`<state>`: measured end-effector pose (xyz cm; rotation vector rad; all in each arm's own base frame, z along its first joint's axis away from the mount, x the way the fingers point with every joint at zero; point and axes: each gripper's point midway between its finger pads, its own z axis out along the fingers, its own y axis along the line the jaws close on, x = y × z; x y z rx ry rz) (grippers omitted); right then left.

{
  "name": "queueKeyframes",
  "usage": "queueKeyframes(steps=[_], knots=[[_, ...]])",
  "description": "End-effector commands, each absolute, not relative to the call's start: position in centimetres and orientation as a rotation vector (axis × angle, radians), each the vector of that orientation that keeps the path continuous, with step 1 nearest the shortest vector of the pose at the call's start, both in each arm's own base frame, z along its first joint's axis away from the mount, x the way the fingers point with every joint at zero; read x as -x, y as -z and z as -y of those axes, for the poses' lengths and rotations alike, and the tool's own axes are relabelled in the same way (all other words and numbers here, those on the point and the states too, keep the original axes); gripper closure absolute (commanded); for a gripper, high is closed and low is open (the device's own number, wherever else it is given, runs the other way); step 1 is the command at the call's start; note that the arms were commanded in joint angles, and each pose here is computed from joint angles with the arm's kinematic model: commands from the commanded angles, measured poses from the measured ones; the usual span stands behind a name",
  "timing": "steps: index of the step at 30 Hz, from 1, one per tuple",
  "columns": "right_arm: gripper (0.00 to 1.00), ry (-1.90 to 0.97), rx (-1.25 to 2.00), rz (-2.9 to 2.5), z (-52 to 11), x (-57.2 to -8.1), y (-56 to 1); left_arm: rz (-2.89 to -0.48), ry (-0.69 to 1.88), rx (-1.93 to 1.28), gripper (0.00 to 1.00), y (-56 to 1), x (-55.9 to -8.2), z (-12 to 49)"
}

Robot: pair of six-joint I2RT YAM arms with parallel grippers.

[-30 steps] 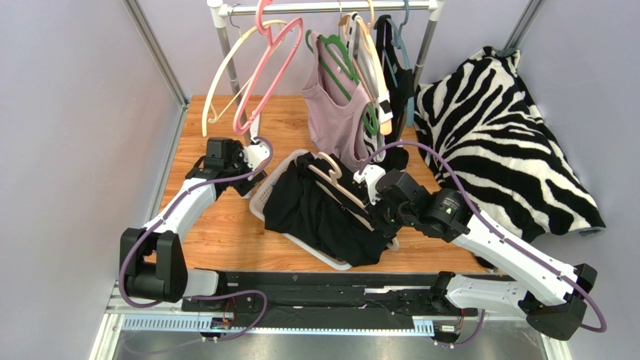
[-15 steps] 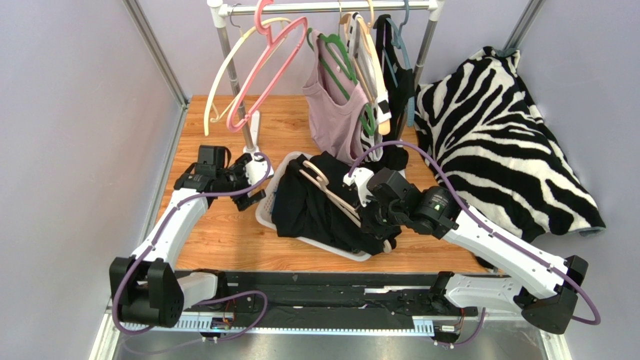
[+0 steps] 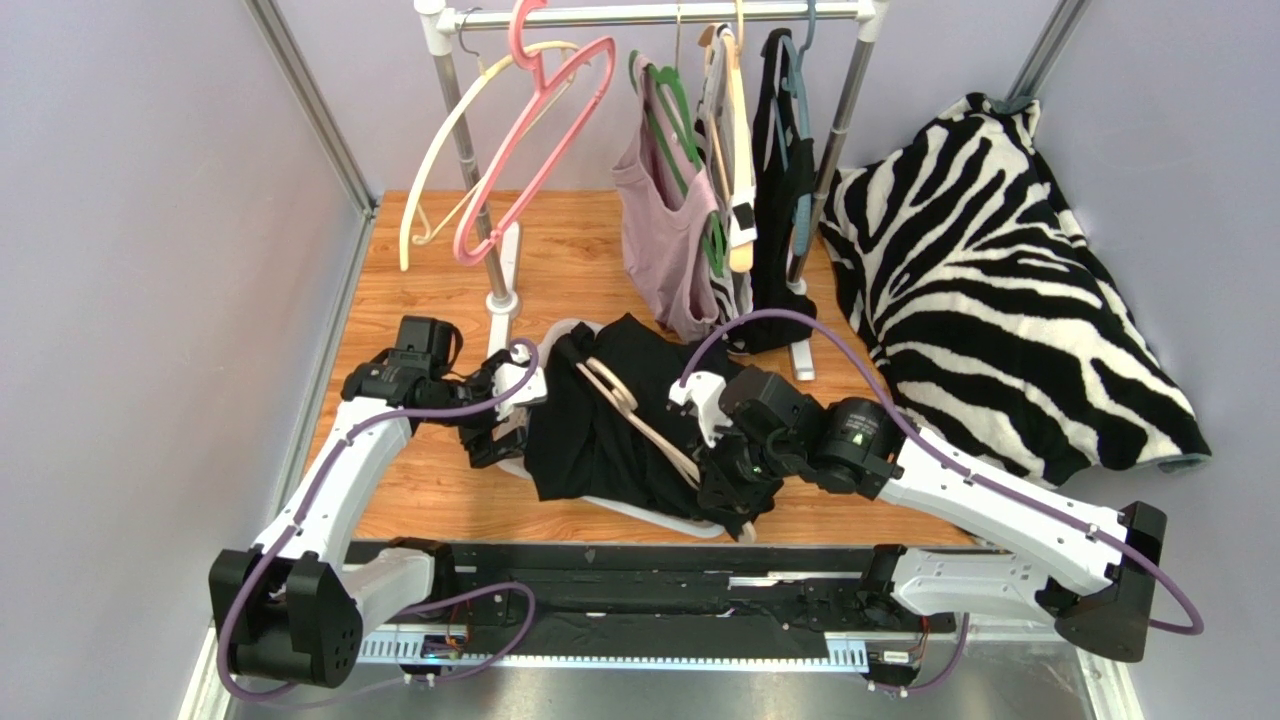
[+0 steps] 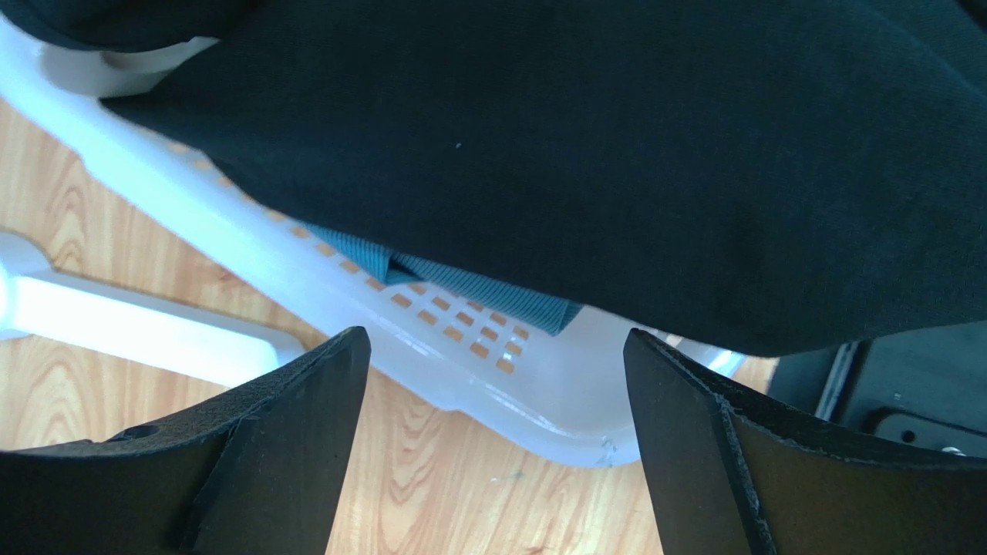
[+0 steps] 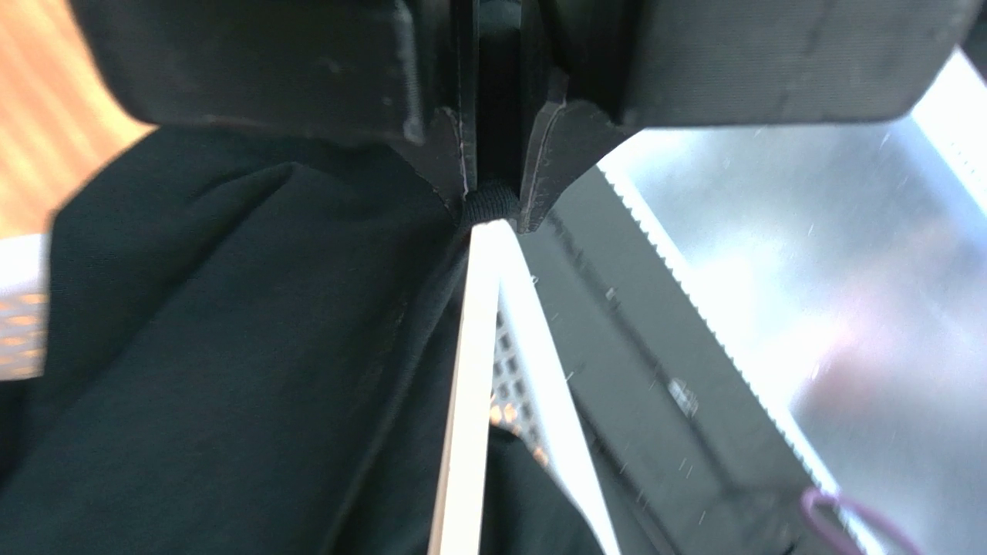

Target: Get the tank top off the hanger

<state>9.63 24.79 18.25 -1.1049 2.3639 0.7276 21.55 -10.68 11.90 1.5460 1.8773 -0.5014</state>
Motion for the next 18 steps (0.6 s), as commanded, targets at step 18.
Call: queueKeyframes(steps=[18], knots=[[1.0,-0.584,1.116,-2.182,-24.6,-11.9,-23.5,-1.754,1.019,-1.666,0.13,-13.5,-12.3,16.3]])
